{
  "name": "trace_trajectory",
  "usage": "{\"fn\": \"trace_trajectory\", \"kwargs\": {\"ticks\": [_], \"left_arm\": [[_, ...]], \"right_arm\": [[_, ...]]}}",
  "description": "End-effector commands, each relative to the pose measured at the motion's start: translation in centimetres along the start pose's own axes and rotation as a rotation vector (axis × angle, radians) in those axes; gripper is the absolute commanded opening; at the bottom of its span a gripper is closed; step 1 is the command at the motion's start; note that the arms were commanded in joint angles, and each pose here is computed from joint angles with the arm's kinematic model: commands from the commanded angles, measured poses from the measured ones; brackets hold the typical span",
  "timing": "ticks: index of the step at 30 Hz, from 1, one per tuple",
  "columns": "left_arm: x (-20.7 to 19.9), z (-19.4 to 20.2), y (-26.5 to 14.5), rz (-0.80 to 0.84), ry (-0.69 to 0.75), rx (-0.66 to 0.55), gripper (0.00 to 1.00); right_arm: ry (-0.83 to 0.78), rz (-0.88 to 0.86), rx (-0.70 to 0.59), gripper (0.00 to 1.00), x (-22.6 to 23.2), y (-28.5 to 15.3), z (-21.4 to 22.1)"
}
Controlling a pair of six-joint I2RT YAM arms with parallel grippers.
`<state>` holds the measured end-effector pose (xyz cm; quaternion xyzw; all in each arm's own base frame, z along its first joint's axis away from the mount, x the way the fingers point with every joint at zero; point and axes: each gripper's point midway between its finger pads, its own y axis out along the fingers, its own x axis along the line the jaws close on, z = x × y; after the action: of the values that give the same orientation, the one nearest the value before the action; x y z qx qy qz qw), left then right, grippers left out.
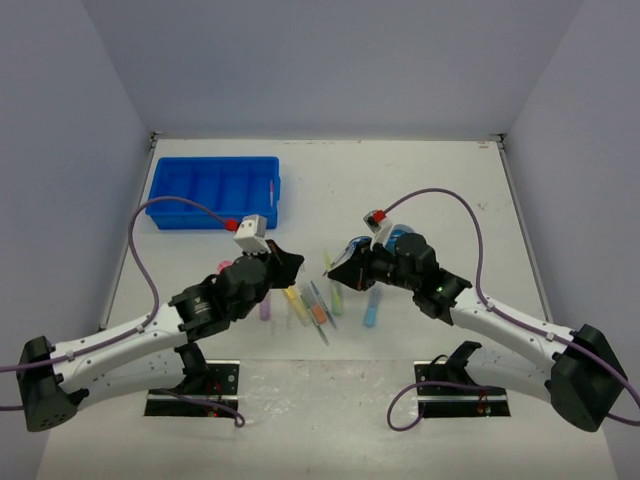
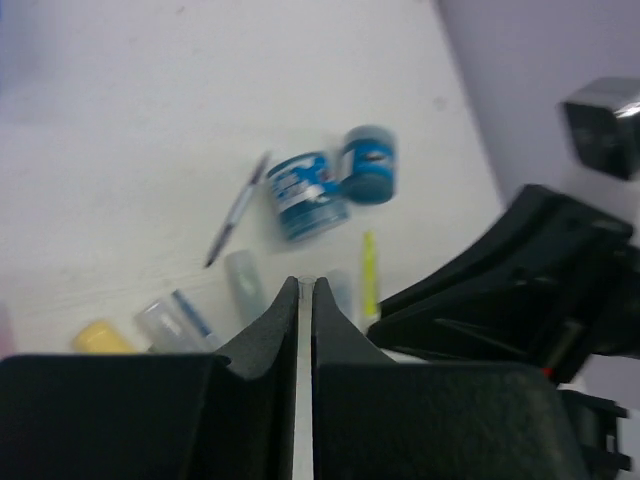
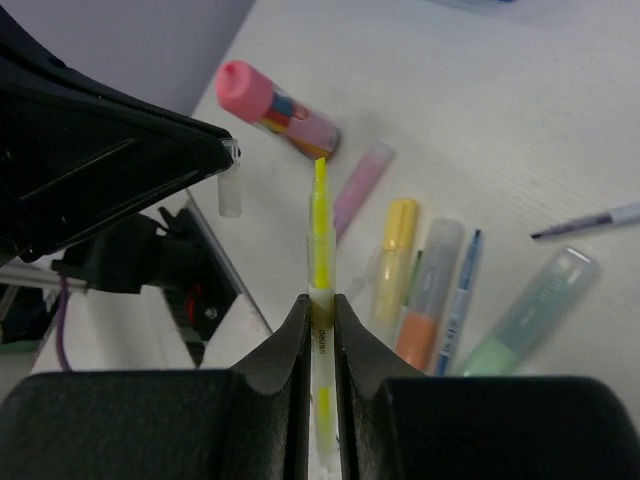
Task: Sort the stationery into containers
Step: Close the pen cap on the pen.
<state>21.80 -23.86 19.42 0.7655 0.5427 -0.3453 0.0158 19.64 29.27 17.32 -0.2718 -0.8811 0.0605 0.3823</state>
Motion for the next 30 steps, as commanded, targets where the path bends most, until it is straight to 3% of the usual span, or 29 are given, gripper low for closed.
{"fn": "trace_trajectory", "kwargs": {"ticks": [1,5,17,30], "left_arm": [[-7.0,-5.7,-3.1,0.426,-0.063,-0.242,0.0],[-7.7,-6.8,-4.6,0.496,-0.085,-0.291,0.0],[-7.2,-7.9,-5.1,0.474,-0.089,-0.33,0.0],[-6.7,-7.9,-4.9,0.442,-0.062,-0.335,0.0]], "right_arm": [[-0.019,-0.33,-0.054,0.0,7.0,-0.3,-2.0],[-0.059,-0.36,-0.079,0.0,8.7,-0.6,-2.5],[-0.098,-0.373,-0.035,0.0,10.0,-1.0,-1.2],[-0.119,-0.323,-0.074,0.0,10.0,-1.6,-2.2]]}}
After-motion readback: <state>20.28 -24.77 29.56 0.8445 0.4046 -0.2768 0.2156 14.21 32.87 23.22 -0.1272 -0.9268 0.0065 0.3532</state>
